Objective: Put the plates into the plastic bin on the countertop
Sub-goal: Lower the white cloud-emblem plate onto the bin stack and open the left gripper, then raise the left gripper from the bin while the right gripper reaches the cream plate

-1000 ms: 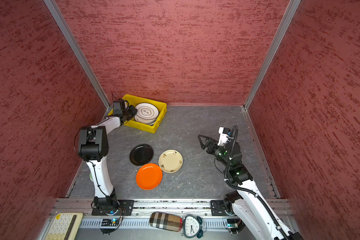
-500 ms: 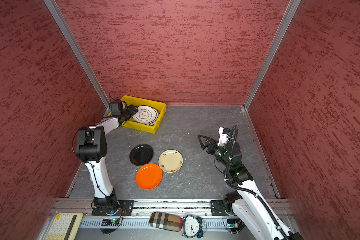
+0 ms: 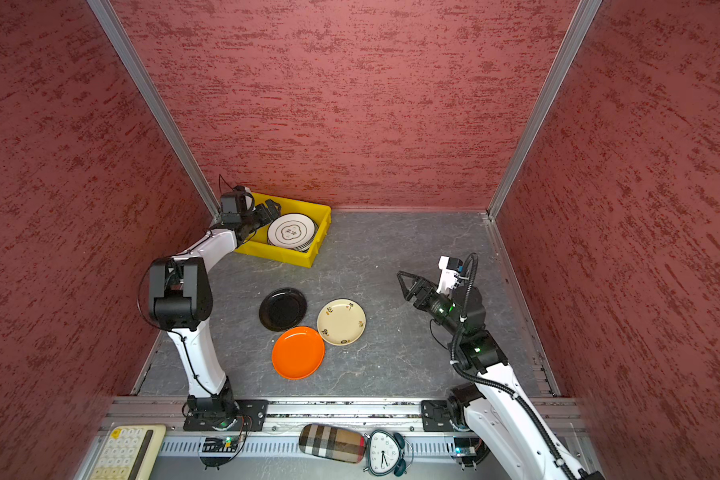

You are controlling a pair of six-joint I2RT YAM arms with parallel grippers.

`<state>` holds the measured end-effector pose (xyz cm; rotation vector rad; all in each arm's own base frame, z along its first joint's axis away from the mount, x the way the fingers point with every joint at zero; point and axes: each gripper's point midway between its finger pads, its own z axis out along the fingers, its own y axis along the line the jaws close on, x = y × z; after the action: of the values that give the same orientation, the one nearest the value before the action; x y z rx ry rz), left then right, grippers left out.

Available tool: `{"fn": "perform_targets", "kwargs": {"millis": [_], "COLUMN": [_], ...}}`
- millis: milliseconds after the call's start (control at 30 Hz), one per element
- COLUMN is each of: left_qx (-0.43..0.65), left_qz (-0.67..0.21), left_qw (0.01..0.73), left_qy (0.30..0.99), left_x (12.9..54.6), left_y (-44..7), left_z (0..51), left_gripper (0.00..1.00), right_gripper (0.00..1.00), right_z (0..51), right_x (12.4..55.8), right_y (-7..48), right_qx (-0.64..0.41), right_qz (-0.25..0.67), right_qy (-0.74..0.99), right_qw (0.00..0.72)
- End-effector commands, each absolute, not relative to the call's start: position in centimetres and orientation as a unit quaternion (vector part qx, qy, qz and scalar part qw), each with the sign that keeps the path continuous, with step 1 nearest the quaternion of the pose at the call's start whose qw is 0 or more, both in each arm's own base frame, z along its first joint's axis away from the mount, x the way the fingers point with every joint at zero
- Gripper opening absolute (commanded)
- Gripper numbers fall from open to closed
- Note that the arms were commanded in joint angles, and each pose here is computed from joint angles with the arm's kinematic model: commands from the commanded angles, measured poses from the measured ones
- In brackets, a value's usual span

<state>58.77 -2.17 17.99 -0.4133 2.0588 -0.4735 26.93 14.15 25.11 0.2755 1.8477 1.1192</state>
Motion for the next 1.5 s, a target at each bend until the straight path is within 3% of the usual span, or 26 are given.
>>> {"fn": "perform_targets", "kwargs": {"millis": [0, 233, 467, 867, 1100, 1333, 1467], "left_qx": [-0.129, -0.115, -0.133, -0.142, -0.170, -0.150, -0.140], "left_qz": [-0.165, -0.115, -0.155, -0.241, -0.313, -0.346, -0.364], "left_qw": [0.524, 0.577, 0.575, 0.477, 0.451, 0.426, 0.418], "left_qy": [0.826, 0.800, 0.792, 0.833, 0.818, 0.822, 0.821], "left_x": [57.3, 51.0, 42.3, 29.4, 27.8, 28.2, 28.7], "left_y": [-4.0, -7.5, -8.1, -8.3, -9.4, -11.0, -11.5], "left_z": [22.6, 27.3, 28.2, 22.3, 19.4, 18.6, 18.7], "left_gripper": [0.99, 0.99, 0.99, 1.00, 1.00, 1.00, 1.00], "right_gripper": [0.84, 0.84, 0.83, 0.76, 0.60, 0.59, 0.52], "right_z": [23.8, 21.7, 18.1, 11.6, 9.1, 7.2, 6.4], "right_x": [26.9, 27.1, 27.5, 27.2, 26.0, 25.7, 25.7], "right_y": [14.1, 15.2, 16.8, 19.9, 22.5, 24.3, 25.4], "right_qx": [0.120, 0.110, 0.099, 0.112, 0.104, 0.094, 0.082], "right_qz": [0.446, 0.450, 0.459, 0.458, 0.460, 0.445, 0.452], "right_qy": [0.764, 0.787, 0.812, 0.844, 0.854, 0.868, 0.869], "right_qw": [0.451, 0.409, 0.346, 0.255, 0.219, 0.199, 0.183]}}
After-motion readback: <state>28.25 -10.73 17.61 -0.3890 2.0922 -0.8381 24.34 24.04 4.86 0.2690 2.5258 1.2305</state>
